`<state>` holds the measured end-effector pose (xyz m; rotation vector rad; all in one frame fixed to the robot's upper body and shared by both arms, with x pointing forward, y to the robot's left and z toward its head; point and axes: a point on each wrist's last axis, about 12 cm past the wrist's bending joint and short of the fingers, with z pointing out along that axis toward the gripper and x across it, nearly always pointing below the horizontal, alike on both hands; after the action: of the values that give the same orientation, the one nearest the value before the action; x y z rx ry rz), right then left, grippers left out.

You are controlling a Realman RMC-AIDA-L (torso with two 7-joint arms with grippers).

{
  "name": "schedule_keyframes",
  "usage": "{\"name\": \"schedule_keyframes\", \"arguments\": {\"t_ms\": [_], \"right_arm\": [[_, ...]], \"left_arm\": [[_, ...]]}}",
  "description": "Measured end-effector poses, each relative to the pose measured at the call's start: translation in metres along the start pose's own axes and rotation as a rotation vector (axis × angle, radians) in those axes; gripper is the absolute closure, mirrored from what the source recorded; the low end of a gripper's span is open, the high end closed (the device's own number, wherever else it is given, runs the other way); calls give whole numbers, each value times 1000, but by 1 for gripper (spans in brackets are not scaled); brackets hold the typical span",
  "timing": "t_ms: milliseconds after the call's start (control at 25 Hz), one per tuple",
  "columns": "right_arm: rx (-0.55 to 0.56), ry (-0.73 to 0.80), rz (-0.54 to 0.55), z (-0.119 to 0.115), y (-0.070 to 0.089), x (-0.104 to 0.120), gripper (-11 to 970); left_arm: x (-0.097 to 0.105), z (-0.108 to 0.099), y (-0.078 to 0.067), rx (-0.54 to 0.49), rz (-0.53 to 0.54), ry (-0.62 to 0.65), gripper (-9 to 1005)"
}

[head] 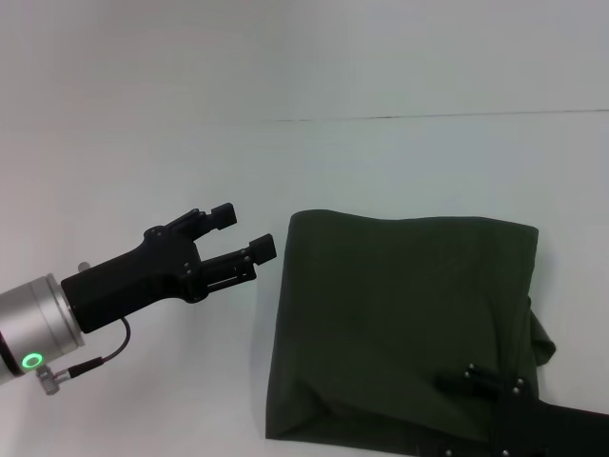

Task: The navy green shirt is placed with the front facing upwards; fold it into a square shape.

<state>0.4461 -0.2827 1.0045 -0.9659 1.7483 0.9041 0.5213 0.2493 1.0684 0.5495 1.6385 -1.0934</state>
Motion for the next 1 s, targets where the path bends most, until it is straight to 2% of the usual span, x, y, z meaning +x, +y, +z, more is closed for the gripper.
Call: {"name": "schedule_keyframes", "arguments": {"t_ms": [400,800,1000], "right_arm": [[26,50,39,-4,-2,7,44],[26,-89,31,-22,-3,-9,44],[88,-127,5,-15,-8,-12,44]], "left_arm": [[0,2,0,1,-11,-12,58],[1,2,0,0,-17,-17,58],[1,2,0,-1,-19,-21,58]]}}
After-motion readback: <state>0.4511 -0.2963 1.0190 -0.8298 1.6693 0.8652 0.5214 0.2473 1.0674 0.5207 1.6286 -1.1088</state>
